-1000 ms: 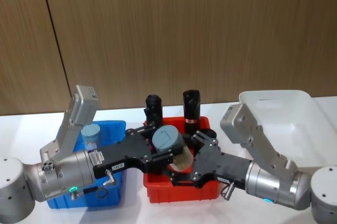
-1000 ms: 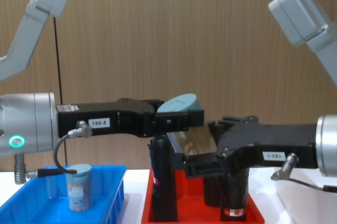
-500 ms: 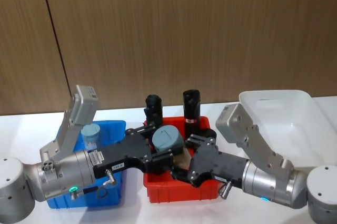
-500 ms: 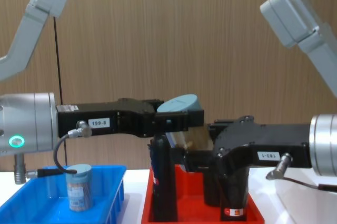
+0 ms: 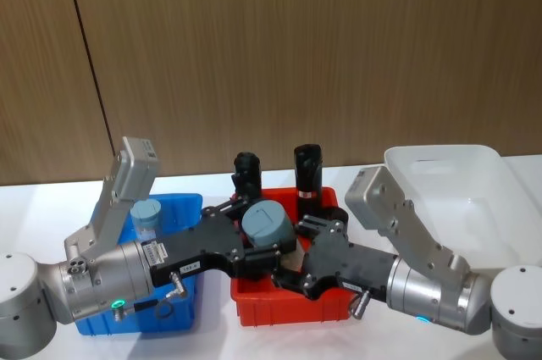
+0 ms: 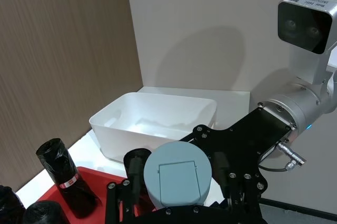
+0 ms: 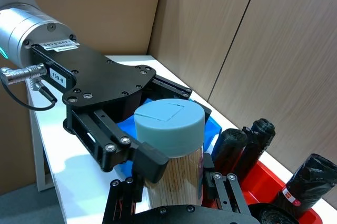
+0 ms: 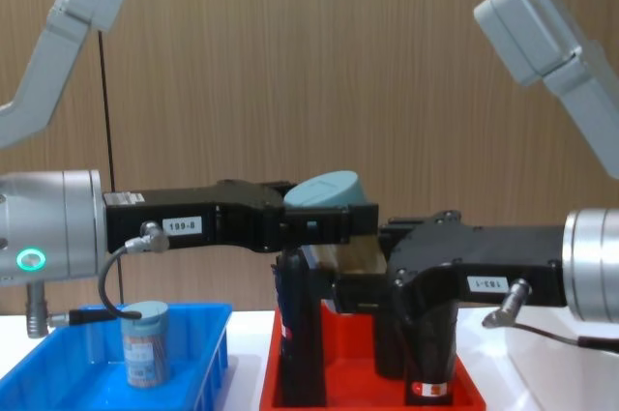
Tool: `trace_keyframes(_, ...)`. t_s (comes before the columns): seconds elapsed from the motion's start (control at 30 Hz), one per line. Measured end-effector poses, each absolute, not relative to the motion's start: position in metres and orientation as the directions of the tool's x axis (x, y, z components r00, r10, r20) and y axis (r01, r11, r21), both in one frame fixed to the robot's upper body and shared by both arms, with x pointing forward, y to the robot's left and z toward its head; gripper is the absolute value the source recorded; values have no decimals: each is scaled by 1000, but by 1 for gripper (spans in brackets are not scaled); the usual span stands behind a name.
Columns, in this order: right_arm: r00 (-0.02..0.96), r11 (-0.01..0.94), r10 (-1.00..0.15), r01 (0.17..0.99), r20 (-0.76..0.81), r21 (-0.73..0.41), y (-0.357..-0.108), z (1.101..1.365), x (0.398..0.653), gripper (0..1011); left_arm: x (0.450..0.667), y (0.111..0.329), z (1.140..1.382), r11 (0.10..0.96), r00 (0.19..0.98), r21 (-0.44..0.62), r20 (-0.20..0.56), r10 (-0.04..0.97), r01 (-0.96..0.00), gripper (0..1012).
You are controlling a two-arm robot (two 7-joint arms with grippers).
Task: Pick the cotton swabs from the blue box and place them into the white box.
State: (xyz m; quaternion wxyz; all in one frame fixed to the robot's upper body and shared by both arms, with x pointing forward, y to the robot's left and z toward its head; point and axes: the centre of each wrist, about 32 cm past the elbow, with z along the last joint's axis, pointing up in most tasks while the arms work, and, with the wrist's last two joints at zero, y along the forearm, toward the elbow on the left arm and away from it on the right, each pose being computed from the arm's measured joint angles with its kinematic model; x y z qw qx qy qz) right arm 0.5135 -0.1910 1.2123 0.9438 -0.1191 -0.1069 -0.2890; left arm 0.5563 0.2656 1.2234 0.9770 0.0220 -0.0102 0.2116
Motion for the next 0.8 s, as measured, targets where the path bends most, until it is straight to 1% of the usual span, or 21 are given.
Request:
trace_keyframes(0.07, 809, 804, -521, 572, 270, -161, -191, 1212, 514, 641, 556, 266, 1223, 909, 910, 39, 29, 413, -414, 896)
trace_keyframes(0.23, 808, 804, -524, 573, 268, -157, -191, 1212, 514, 641, 556, 266, 1223, 909, 910, 39, 29, 413, -414, 1004)
trace_keyframes(0.47, 801, 798, -538, 585, 263, -148, -194, 1212, 515, 641, 556, 266, 1223, 909, 910, 39, 29, 413, -414, 1004)
trace_keyframes(0.8, 771, 765, -584, 627, 252, -144, -212, 1208, 516, 641, 556, 266, 1223, 909, 910, 39, 29, 413, -414, 1004)
